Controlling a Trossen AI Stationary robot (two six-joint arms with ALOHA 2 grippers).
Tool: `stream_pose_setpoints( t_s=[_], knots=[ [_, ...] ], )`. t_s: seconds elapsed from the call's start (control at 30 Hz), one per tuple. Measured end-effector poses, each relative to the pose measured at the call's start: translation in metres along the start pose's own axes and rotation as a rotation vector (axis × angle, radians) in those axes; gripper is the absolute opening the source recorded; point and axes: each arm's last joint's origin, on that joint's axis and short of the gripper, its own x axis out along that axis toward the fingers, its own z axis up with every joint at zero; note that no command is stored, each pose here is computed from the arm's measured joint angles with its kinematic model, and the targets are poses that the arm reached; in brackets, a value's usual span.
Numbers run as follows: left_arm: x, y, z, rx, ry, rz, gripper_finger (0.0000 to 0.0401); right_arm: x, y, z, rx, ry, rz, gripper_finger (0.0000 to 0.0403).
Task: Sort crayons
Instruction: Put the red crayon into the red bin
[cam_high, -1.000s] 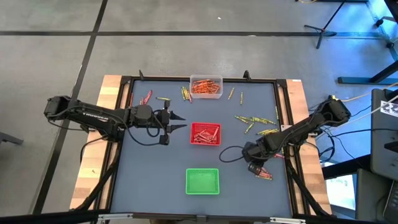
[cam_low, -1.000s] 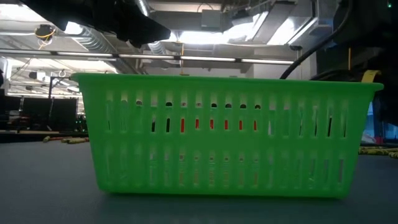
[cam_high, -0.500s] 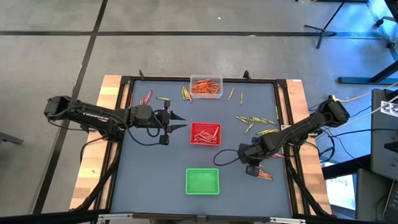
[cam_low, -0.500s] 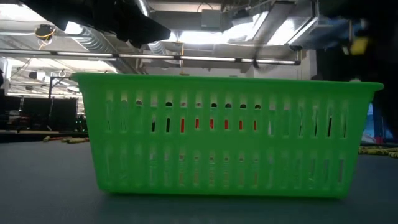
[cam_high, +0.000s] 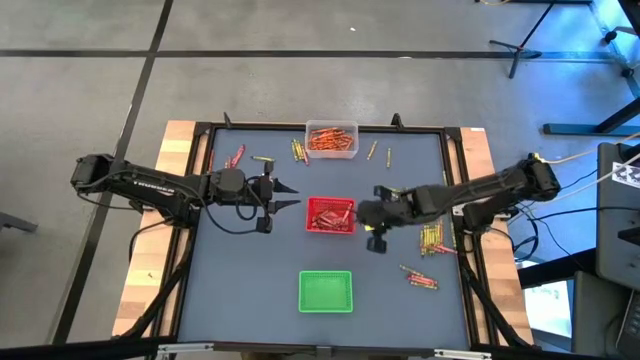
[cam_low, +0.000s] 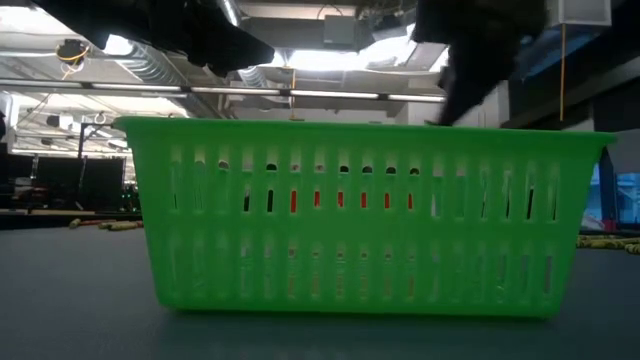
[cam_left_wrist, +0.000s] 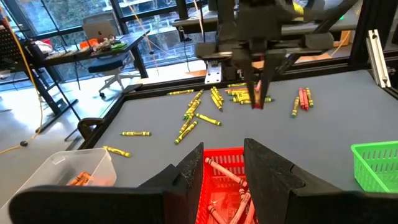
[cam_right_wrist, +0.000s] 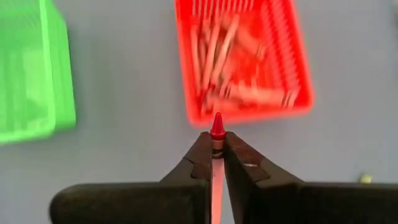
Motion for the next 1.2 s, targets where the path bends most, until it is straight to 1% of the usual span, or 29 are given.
stream_pose_setpoints(
  t_s=[0.17, 0.23, 0.37, 0.5, 0.67, 0.77, 1.07, 1.13, 1.2],
  knots=[
    [0.0, 0.0, 0.0, 0.0, 0.0, 0.0, 0.0099, 0.008, -0.015, 0.018, -0.052, -0.126, -0.011, 0.002],
    [0.0, 0.0, 0.0, 0.0, -0.001, 0.0, 0.0099, 0.011, -0.019, 0.027, -0.063, -0.197, -0.014, 0.0021],
    [0.0, 0.0, 0.001, -0.002, -0.011, 0.001, 0.0099, 0.023, -0.025, 0.039, -0.095, -0.274, -0.026, 0.0021],
    [0.0, 0.0, 0.002, -0.002, -0.015, 0.001, 0.0099, 0.043, -0.027, 0.043, -0.116, -0.282, 0.0, 0.0021],
    [0.0, 0.0, 0.002, -0.002, -0.018, -0.007, 0.0099, 0.067, -0.031, 0.04, -0.133, -0.222, -0.011, 0.0021],
    [0.0, 0.0, 0.002, -0.002, -0.018, -0.009, 0.0099, 0.076, -0.031, 0.038, -0.136, -0.194, -0.013, 0.0021],
    [0.0, 0.0, 0.002, -0.002, -0.018, -0.009, 0.0099, 0.079, -0.029, 0.037, -0.127, -0.187, 0.015, 0.0025],
    [0.0, 0.0, 0.002, -0.002, -0.018, -0.009, 0.0099, 0.079, -0.029, 0.037, -0.118, -0.187, 0.016, 0.004],
    [0.0, 0.0, 0.002, -0.002, -0.018, -0.009, 0.0099, 0.079, -0.03, 0.037, -0.112, -0.187, 0.016, 0.0064]
  ],
)
